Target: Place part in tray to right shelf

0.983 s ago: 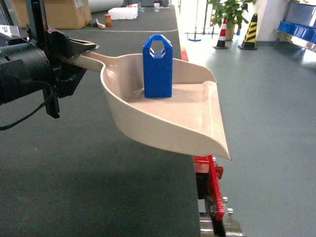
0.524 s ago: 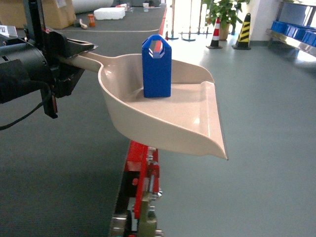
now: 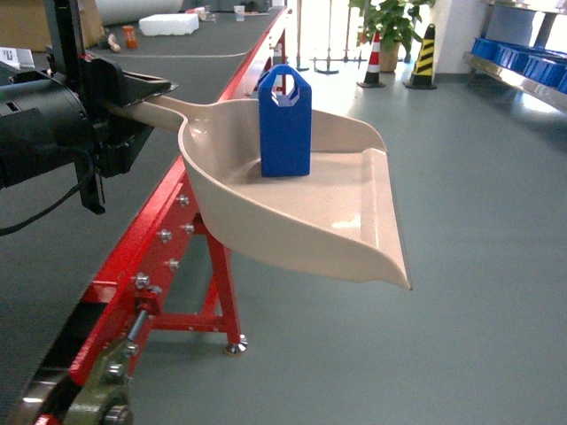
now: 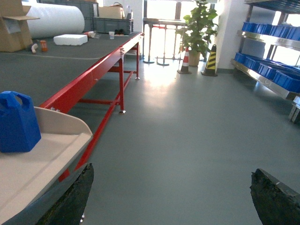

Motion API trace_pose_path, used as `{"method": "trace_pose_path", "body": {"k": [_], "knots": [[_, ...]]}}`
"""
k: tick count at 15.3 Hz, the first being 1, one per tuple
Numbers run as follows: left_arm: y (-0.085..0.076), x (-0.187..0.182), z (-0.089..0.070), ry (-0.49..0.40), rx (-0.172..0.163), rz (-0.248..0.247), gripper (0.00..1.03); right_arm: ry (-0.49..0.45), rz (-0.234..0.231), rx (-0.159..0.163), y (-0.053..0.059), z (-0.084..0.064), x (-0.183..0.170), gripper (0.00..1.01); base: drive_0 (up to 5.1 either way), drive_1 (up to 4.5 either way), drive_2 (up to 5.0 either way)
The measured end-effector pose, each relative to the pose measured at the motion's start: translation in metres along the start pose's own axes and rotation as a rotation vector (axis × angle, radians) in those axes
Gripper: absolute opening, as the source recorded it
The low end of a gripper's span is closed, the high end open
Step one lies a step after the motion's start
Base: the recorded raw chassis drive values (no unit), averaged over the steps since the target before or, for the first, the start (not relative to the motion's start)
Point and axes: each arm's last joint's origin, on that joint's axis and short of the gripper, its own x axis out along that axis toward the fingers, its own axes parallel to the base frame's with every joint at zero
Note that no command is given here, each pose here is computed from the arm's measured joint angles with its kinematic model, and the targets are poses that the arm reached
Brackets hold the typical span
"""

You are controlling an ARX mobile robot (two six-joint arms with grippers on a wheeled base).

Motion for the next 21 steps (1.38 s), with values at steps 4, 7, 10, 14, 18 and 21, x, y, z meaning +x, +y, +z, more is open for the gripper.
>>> {"method": "trace_pose_path", "body": {"k": [4, 7, 10, 14, 18, 21], "knots": [[-0.0005, 0.0000, 0.0003, -0.002, 0.001, -0.005, 0.14, 0.000, 0.000, 0.000, 0.0000, 0.0000, 0.0000, 0.98, 5.0, -2.40, -2.4], [-0.0006, 0.0000, 0.0000, 0.003, 0.002, -0.007, 0.14, -0.001, 0.002, 0.000, 0.0001, 0.0001, 0.0000, 0.98, 4.8, -2.57, -2.6], [-0.0002, -0.0002, 0.0007, -0.003, 0.001, -0.003, 0.14, -0.001, 0.000, 0.000, 0.0001, 0.0001, 0.0000, 0.98, 5.1, -2.28, -2.3], [-0.0004, -0.0003, 0.0009, -0.004, 0.002, -0.006, 0.14, 0.000, 0.000, 0.000, 0.0000, 0.0001, 0.0000, 0.98, 4.9, -2.44, -2.4], [-0.0007, 0.0001, -0.0006, 0.002, 0.002, -0.006, 0.14, -0.001, 0.000, 0.000, 0.0000, 0.0002, 0.0000, 0.98, 5.0, -2.43, -2.4], [0.0000, -0.0002, 0.0003, -0.003, 0.001, -0.001, 0.14, 0.000, 0.000, 0.000, 0.0000, 0.0000, 0.0001, 0.98, 5.0, -2.37, -2.4]]}}
